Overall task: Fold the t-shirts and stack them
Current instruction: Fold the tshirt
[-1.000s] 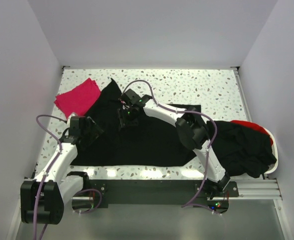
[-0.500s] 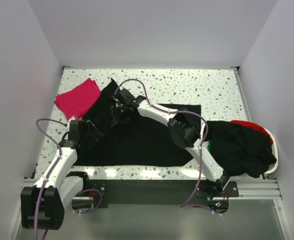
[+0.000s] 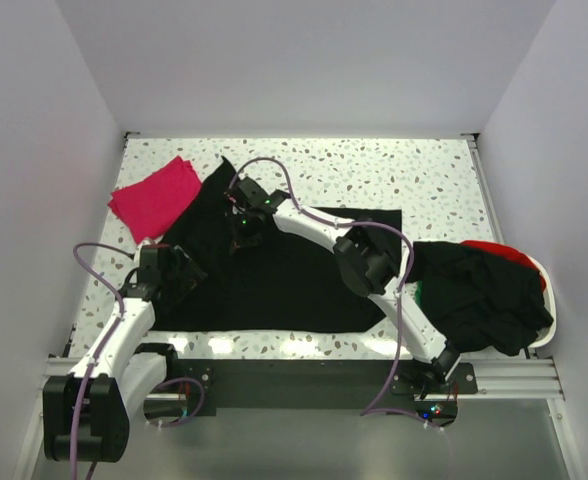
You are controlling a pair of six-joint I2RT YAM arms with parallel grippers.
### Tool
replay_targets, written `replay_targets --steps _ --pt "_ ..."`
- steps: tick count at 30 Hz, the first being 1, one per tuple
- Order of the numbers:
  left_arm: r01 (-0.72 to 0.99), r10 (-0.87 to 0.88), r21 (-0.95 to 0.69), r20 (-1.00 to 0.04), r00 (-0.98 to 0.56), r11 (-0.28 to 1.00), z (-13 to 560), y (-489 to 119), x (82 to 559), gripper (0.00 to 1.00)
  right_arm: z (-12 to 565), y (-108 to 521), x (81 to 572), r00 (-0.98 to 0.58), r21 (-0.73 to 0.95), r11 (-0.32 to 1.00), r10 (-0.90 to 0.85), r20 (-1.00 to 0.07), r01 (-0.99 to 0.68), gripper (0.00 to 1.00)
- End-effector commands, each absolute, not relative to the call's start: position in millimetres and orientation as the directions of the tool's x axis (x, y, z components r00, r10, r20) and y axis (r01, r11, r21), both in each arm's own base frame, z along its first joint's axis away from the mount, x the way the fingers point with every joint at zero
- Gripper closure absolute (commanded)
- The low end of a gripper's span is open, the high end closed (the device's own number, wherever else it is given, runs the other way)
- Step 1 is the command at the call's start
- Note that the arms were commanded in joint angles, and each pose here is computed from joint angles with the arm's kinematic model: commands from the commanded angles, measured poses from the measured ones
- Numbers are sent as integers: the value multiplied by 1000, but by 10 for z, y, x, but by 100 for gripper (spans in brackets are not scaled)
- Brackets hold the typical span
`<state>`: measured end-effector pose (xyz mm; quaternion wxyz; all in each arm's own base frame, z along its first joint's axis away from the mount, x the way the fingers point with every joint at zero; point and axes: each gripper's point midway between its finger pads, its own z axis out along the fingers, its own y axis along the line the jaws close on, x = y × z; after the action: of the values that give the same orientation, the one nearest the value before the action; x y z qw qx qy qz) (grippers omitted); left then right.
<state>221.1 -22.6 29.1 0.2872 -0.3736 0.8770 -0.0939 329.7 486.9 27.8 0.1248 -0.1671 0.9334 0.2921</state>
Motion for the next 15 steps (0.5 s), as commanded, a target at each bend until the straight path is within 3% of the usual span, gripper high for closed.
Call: replay_targets --steps 1,7,15 --pt "-634 -715 -341 -435 -548 694 235 -142 2158 0 906 4850 3347 -872 492 752 -221 -437 -438 100" --pt "-655 -722 -321 -431 -541 684 210 -110 2129 0 1082 4762 3343 -863 469 765 -217 -456 -440 100" --pt "-662 -721 -309 -435 -540 683 202 -88 2125 0 785 4601 3335 -885 406 822 -230 -404 -399 100"
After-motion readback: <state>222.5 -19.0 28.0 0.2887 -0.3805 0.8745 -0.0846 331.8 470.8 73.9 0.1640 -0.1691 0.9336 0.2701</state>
